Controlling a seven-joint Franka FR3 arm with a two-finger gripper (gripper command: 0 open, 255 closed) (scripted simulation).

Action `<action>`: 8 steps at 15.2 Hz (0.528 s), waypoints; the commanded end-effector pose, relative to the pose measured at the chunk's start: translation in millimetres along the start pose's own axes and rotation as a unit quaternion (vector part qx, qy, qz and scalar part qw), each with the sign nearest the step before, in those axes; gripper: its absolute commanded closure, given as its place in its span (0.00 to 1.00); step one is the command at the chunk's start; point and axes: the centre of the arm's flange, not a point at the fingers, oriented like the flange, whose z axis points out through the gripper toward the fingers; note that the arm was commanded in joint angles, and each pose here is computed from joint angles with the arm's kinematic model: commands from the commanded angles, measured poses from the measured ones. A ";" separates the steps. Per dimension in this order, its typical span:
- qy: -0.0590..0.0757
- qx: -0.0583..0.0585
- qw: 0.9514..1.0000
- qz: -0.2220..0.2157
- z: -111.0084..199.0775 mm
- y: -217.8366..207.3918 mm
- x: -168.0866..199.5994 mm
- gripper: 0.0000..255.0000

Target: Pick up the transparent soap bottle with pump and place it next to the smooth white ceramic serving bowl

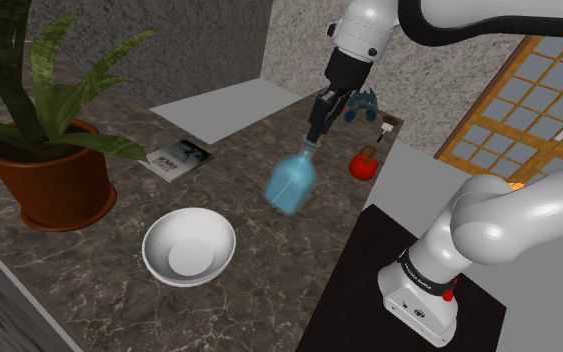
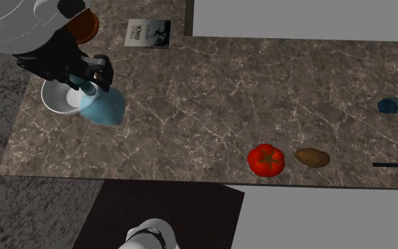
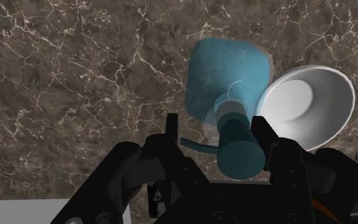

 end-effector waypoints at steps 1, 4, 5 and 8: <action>0.001 0.000 1.000 0.000 10.1 1.3 -0.7 1.00; 0.001 0.000 1.000 0.000 25.8 2.1 -1.7 1.00; 0.001 0.000 1.000 0.000 31.1 2.4 -2.1 1.00; 0.001 0.000 1.000 0.000 46.9 3.2 -3.1 1.00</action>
